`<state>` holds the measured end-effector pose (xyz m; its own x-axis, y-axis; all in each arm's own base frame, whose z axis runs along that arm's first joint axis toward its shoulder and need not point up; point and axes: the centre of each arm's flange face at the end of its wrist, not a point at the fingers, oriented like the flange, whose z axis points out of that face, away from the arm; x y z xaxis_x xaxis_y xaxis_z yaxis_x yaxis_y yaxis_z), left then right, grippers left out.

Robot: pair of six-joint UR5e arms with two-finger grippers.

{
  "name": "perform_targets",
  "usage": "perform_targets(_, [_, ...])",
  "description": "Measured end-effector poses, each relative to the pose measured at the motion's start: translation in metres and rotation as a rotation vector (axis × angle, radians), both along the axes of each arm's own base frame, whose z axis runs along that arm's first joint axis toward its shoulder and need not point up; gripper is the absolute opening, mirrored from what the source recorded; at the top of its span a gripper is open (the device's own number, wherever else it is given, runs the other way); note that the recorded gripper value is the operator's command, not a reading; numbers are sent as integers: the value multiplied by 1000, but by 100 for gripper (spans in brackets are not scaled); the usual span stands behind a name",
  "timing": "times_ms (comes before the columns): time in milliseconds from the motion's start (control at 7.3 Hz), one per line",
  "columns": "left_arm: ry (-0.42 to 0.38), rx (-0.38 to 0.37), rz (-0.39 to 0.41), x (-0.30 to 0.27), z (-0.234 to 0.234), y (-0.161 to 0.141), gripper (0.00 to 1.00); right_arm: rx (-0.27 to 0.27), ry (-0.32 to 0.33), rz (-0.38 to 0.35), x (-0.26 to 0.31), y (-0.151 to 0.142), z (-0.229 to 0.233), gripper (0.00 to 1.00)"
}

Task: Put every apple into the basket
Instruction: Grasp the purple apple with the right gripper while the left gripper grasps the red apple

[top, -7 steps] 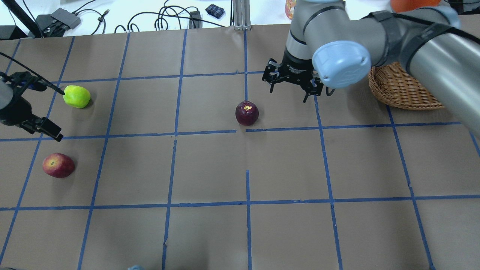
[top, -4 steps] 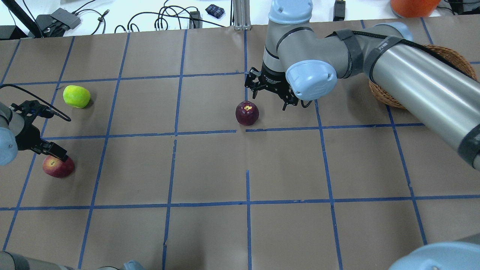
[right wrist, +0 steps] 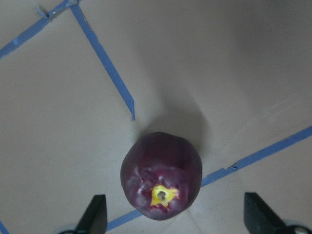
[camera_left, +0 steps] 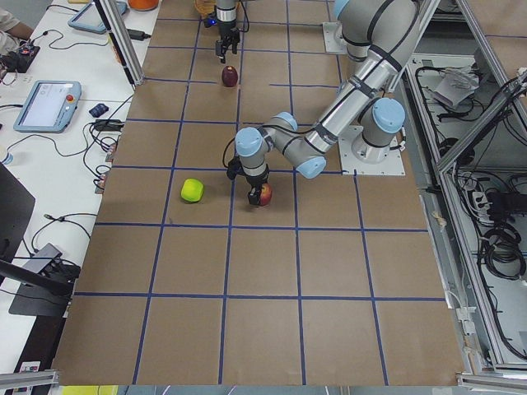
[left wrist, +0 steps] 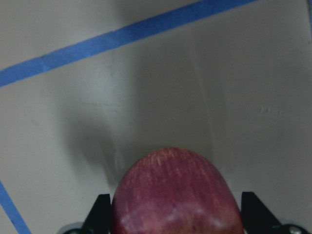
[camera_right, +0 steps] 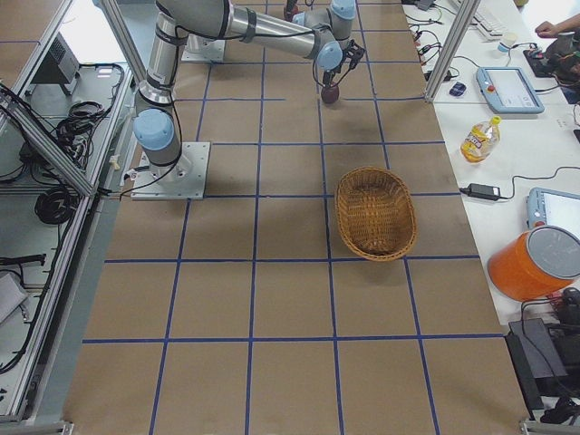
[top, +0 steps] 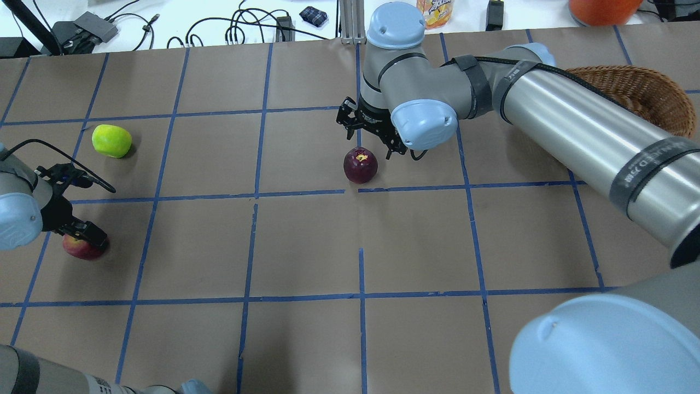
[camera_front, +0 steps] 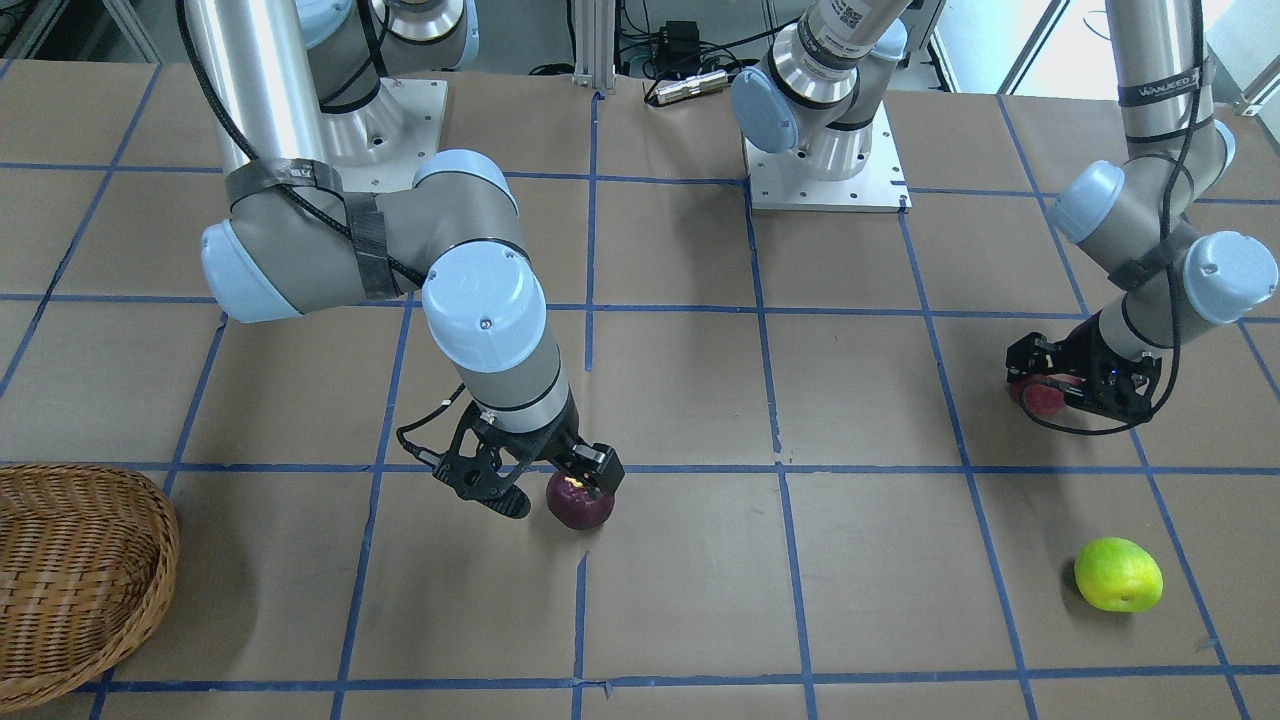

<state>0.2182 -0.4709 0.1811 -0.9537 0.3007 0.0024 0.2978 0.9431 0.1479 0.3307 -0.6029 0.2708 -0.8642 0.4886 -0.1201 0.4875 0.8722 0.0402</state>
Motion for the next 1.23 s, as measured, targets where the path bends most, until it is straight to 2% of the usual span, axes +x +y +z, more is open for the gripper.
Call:
perform_targets(411, [-12,-7,38,-51,43,-14,6,69,23,3,7,-6,-30,100])
perform_targets(822, [27,33,192,-164,113,-41,6,111,32,16,8,-7,-45,100])
perform_targets(959, [30,31,243,-205,125,-45,6,122,35,19,9,-7,-53,86])
perform_targets(1096, [23,29,294,-245,128,-47,6,132,37,22,11,-7,-61,24])
perform_targets(1234, [11,19,348,-283,126,-48,5,138,34,25,14,-7,-65,0])
